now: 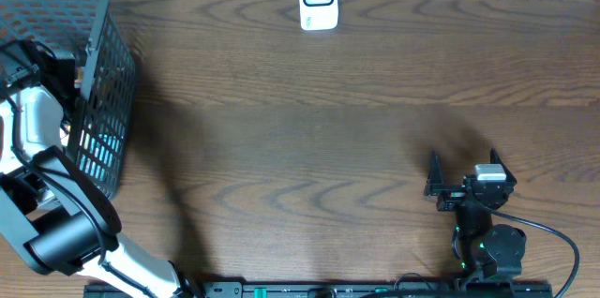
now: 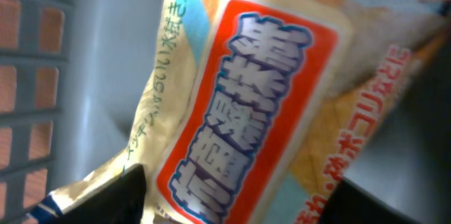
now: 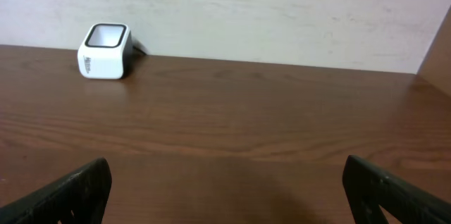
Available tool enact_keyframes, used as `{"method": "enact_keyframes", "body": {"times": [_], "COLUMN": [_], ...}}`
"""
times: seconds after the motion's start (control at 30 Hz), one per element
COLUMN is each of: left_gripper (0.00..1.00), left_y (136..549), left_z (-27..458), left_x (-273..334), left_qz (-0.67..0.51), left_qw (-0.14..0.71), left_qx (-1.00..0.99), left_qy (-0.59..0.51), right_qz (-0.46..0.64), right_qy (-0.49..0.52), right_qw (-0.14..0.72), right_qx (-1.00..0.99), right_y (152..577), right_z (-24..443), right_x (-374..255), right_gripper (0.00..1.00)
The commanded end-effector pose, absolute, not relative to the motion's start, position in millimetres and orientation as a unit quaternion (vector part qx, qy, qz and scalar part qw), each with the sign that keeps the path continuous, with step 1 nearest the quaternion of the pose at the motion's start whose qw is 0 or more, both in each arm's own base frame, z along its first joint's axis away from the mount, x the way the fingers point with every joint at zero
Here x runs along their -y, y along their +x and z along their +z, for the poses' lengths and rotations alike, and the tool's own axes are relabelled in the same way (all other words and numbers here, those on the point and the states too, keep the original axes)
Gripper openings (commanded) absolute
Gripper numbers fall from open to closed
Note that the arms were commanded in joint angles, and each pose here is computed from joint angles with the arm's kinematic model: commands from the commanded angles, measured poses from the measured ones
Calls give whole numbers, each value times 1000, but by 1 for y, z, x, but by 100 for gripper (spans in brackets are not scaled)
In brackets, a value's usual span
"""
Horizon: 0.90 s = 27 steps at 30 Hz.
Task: Scan the item barcode
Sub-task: 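Grasp the yellow-orange snack bag in the basket with the left gripper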
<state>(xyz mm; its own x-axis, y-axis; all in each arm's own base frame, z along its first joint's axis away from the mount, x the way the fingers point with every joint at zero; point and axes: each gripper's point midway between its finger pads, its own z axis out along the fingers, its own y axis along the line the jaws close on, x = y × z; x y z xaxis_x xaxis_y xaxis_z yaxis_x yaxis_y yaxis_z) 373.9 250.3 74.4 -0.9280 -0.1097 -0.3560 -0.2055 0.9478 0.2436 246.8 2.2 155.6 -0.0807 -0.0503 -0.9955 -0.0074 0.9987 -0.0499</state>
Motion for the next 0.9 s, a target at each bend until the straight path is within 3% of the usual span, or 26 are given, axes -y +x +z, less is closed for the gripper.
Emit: {"method": "enact_keyframes", "body": {"times": [0.0, 0.1, 0.13, 0.17, 0.33, 0.57, 0.6, 0.63, 0.67, 0.87], "left_gripper": [47, 47, 41, 8, 7, 8, 24, 57, 95, 98], "left_y": [372, 370, 369, 368, 375, 406, 407, 407, 406, 409], "left_z": [58, 41, 36, 34, 57, 190, 209, 221, 229, 205], "left_x": [-254, -245, -239, -237, -242, -262, -262, -261, -261, -264], "left_qz": [141, 114, 97, 91, 103, 131, 133, 137, 141, 173], "left_qw": [153, 139, 135, 133, 159, 366, 392, 407, 416, 375], "left_qx": [-975, -981, -984, -985, -978, -888, -875, -868, -864, -896], "left_qy": [-76, -73, -70, -70, -87, -245, -253, -250, -248, -163], "right_qz": [-15, -15, -15, -15, -15, -15, -15, -15, -15, -15], "right_qy": [-27, -27, -27, -27, -27, -27, -27, -27, -27, -27], "right_qw": [678, 678, 678, 678, 678, 678, 678, 678, 678, 678], "right_qx": [-734, -735, -735, -735, -735, -735, -735, -735, -734, -734], "right_y": [247, 247, 247, 247, 247, 247, 247, 247, 247, 247], "right_z": [155, 155, 155, 155, 155, 155, 155, 155, 155, 155], "right_x": [-5, -5, -5, -5, -5, -5, -5, -5, -5, -5], "right_gripper": [99, 99, 99, 99, 99, 99, 99, 99, 99, 99]}}
